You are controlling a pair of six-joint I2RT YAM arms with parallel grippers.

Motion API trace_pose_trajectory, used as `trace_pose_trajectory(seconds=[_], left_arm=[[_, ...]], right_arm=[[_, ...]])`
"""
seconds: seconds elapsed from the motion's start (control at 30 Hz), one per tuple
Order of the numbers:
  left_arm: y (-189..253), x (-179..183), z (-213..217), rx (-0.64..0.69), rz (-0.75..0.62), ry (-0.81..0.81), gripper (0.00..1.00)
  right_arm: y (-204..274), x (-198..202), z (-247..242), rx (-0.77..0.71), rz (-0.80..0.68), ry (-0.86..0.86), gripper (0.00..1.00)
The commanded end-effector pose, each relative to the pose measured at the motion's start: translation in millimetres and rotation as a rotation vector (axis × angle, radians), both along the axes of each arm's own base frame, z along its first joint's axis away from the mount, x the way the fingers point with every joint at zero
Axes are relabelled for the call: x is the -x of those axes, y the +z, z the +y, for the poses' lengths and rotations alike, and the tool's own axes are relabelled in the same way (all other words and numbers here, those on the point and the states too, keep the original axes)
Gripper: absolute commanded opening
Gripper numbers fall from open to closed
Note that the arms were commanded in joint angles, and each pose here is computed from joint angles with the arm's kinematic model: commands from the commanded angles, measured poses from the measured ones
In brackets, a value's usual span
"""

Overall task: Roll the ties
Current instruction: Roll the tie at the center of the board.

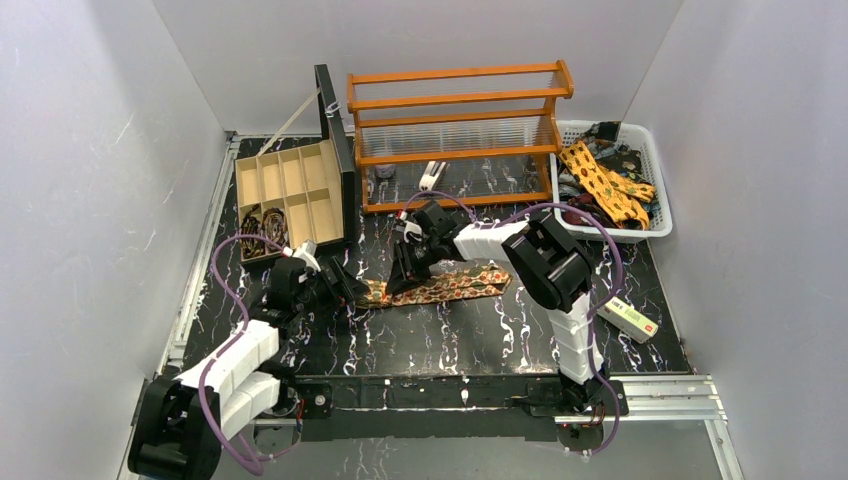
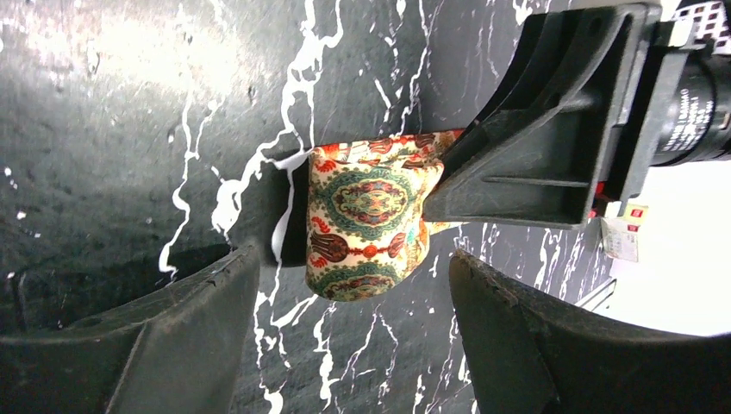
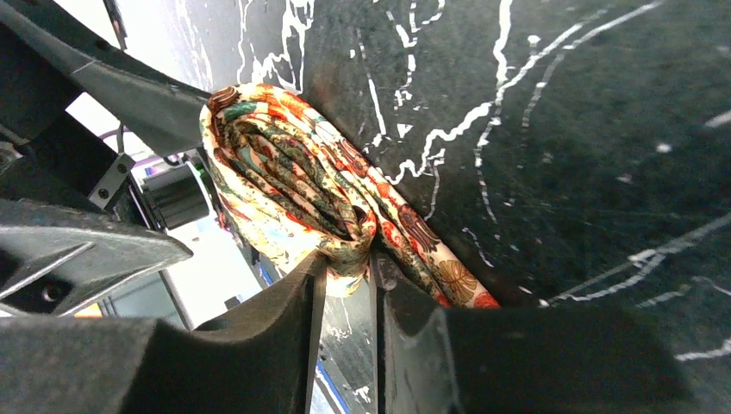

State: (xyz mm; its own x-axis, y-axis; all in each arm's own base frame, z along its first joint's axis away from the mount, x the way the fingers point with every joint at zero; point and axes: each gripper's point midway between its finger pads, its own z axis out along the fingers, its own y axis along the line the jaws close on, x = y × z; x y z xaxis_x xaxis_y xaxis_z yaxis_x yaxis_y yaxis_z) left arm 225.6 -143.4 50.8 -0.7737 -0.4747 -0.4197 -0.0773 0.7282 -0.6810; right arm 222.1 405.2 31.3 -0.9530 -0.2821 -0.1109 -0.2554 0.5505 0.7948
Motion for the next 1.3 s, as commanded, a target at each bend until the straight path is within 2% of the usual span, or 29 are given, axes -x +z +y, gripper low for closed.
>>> trace_pose_trajectory(seconds=[0.0, 0.13, 0.2, 0.33, 0.5, 0.87, 1.07, 1.27], left_arm=[[-10.8, 14.2, 4.7, 0.001, 0.049, 0.023, 0.77], [-17.3, 21.5, 5.3, 0.002, 0.07, 0.02, 0.76], [-16.3, 20.6, 3.0, 0.023, 0.065, 0.023, 0.75], [-19.1, 18.3, 5.7, 0.009, 0.084, 0.043, 0.73], [-14.7, 13.1, 6.7, -0.019, 0.091, 0.034, 0.66], [-18.1, -6.3, 25.4, -0.149, 0.112, 0.102, 0.56], [-37.4, -1.4, 24.7, -0.192, 0.183, 0.047, 0.57], [-48.9, 12.7, 30.8, -0.221, 0.208, 0.048, 0.54]], right_arm=[[-23.9, 14.4, -3.5, 0.07, 0.005, 0.063, 0.36], [-12.7, 7.0, -1.3, 0.066, -0.067, 0.11, 0.47], [-7.0, 0.6, 0.1, 0.074, -0.1, 0.119, 0.49], [-2.0, -0.8, 4.4, 0.068, -0.082, 0.117, 0.52], [19.5, -3.1, 15.3, -0.011, -0.079, 0.077, 0.62], [30.8, -8.4, 7.7, 0.022, -0.138, 0.031, 0.6], [35.9, -9.7, 11.0, 0.016, -0.137, 0.05, 0.6], [40.7, -15.8, 13.6, 0.021, -0.142, 0.02, 0.58]])
